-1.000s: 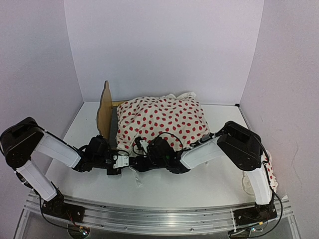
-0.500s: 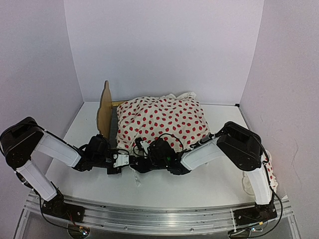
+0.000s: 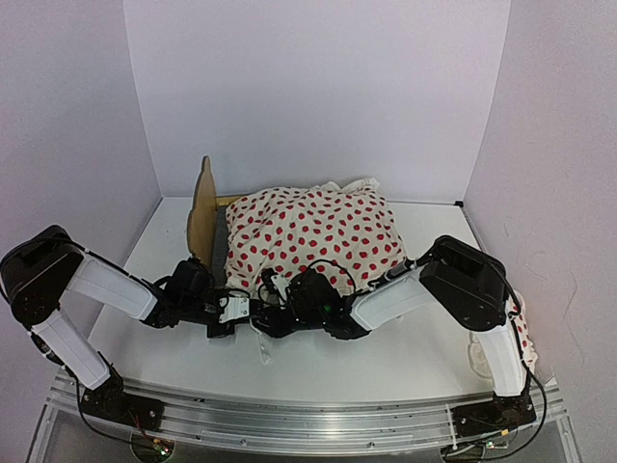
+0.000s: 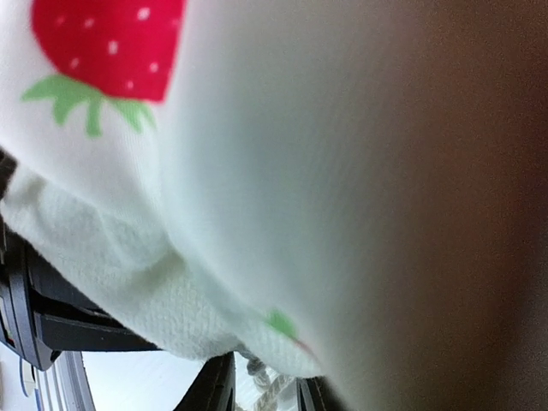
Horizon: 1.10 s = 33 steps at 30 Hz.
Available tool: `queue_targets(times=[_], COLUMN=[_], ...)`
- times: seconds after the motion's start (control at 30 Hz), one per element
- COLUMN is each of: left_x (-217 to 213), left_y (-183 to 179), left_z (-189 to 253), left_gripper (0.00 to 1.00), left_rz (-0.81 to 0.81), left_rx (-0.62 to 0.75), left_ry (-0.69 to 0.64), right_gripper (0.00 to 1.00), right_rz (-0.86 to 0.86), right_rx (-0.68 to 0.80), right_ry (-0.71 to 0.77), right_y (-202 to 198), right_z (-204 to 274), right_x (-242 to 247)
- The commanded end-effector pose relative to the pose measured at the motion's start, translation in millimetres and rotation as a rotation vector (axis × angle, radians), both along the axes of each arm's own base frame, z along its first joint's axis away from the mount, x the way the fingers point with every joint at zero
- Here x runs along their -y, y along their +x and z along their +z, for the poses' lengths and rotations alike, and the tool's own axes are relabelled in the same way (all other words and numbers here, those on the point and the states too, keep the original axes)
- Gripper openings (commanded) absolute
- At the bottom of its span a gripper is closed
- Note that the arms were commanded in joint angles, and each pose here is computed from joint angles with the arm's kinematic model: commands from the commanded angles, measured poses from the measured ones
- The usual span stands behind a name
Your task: Set up the pet bed
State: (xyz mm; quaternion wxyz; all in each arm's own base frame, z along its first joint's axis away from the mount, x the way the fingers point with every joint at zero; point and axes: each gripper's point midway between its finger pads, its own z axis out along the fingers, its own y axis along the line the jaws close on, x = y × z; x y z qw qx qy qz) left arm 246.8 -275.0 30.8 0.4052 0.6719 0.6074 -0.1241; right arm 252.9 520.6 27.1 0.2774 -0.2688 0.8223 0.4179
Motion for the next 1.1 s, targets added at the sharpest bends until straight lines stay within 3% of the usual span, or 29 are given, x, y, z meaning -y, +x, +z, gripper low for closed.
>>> queue_targets(times=[0.0,0.2,0.43,1.07], left_x=[17.1,17.8,10.4,30.3], left_y=[11.9,5.5,16.2,8.5], left_z=[36.0,38.5,34.0,52.6], left_gripper=[0.0,0.0,0.0,0.0], left_rz=[0.001,-0.004,0.037,-0.036], left_rx=[0.003,-0.053,-0.003,-0.057], left_ry=[-0.087,-0.095,-0.066,-0.182], right_gripper=[0.27,0.25,0.23,0.24], right_rz=[0.069,0.088,0.089,0.16], right_rx=[0.001,0.033,0.03,0.083], right_ry=[-0.044,-0.058,-0.059,0.009], right_y=[-18.4,-27.7,-32.0,-40.9], right_z=[-0.1,5.2,8.9,37.9], right_x=[-1.5,1.9,7.0,-12.5])
